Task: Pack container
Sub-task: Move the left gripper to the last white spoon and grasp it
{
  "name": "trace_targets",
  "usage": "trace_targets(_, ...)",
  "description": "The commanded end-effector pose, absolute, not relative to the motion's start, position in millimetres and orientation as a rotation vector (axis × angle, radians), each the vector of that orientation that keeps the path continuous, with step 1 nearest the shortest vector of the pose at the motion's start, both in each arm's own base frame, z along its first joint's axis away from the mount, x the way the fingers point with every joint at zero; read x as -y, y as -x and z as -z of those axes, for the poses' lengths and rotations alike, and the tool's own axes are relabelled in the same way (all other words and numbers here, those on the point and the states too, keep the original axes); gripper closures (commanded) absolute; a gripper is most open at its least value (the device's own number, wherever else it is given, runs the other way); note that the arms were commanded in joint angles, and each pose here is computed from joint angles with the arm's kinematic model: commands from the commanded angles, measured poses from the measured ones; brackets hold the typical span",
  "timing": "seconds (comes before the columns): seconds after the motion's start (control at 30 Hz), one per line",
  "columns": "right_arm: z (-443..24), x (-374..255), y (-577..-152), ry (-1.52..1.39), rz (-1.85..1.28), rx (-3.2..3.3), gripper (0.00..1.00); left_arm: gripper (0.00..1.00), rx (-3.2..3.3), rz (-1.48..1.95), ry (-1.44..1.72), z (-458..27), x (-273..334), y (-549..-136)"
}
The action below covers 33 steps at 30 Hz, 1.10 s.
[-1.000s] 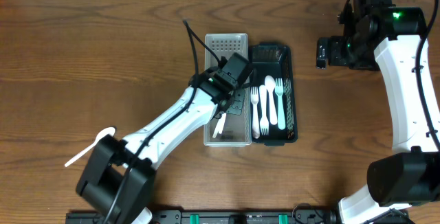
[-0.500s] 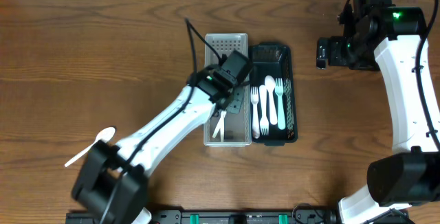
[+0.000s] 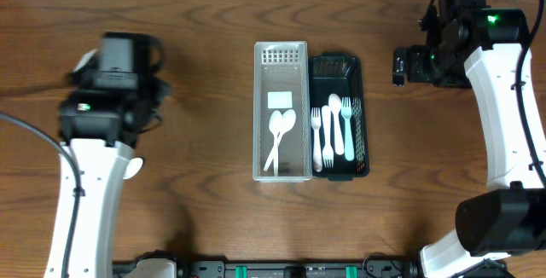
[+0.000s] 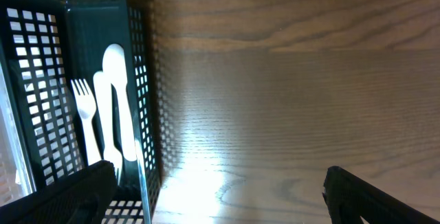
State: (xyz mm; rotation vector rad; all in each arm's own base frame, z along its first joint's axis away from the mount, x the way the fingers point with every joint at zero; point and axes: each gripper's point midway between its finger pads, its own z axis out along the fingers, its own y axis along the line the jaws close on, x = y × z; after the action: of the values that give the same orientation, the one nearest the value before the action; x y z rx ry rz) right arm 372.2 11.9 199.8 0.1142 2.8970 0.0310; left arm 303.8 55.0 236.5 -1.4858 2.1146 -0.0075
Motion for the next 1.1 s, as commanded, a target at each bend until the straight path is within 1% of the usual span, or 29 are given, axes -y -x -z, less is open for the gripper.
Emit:
trace_targets(0.0,-200.4,-10.1,-369.9,-0.101,-0.028,-2.9,0.01,0.27,-1.761,0.006,1.98,-212.5,-92.5,-285.1)
trace_targets(0.1,-200.4,-10.1,-370.1,-0.101,-0.028,-2.899,0.01,0.2,-1.59,-0.057,2.198,-186.1,-116.5,-265.7)
trace_targets(0.3,-200.4,-10.1,-370.1,-0.101,-0.028,-2.899,0.01,0.19,-1.342,-0.185,2.495,-136.1,-135.8,-230.2)
trace_targets(0.43,-200.2,-10.1,-369.2,-0.101,-0.027,-2.902,0.01,0.19,-1.294,-0.185,2.621,-99.6,-136.6,-223.4)
trace_targets(0.63,-199.5,-10.0,-366.3,-0.102,-0.026,-2.914,0.01,0.19,-1.278,-0.198,2.742,-59.5,-138.6,-219.7)
trace_targets(1.07,-198.4,-9.9,-361.2,-0.102,-0.025,-2.936,0.01,0.2,-1.294,-0.346,2.846,-11.8,-145.5,-212.9)
